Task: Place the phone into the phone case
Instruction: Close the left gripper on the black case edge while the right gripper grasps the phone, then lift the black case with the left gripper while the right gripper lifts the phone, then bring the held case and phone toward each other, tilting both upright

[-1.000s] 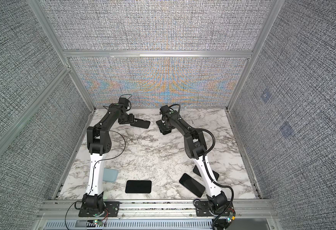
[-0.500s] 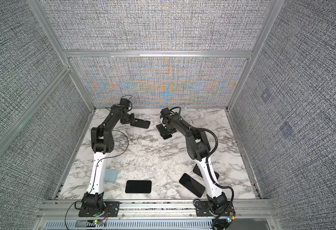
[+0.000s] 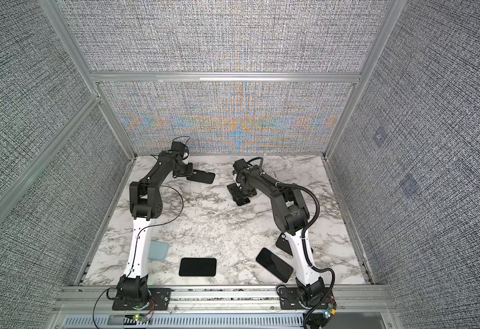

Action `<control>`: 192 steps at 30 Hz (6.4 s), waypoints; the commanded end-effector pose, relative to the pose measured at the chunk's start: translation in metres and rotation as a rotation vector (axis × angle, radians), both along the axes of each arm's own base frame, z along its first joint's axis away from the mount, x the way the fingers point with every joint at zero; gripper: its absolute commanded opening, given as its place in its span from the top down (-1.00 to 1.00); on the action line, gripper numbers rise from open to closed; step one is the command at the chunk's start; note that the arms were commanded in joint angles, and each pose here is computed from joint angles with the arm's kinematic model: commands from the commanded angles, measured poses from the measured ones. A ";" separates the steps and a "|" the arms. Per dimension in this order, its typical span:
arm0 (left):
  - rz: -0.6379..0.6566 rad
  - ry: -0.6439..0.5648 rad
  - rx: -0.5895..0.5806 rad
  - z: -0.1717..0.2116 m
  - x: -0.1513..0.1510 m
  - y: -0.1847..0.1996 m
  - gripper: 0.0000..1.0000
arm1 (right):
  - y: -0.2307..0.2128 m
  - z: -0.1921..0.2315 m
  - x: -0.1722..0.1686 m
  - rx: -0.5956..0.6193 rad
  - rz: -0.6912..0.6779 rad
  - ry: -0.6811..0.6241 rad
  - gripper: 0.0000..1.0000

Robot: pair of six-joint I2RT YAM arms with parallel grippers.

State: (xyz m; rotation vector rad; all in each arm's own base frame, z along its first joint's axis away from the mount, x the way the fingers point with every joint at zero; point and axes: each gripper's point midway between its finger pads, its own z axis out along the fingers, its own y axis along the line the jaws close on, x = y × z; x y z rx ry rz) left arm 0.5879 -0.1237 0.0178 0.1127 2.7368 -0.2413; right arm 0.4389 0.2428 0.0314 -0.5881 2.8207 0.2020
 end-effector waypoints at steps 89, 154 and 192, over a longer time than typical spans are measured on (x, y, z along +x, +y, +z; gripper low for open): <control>-0.025 0.336 -0.271 0.000 -0.226 -0.105 -0.42 | -0.037 -0.013 -0.079 -0.021 -0.123 -0.039 -0.23; -0.187 0.204 -0.910 0.069 -0.225 -0.157 0.23 | 0.064 0.054 -0.109 0.249 0.155 -0.246 -0.14; -0.092 0.130 -1.015 0.069 -0.220 -0.135 0.85 | 0.076 0.072 -0.111 0.193 0.230 -0.267 -0.68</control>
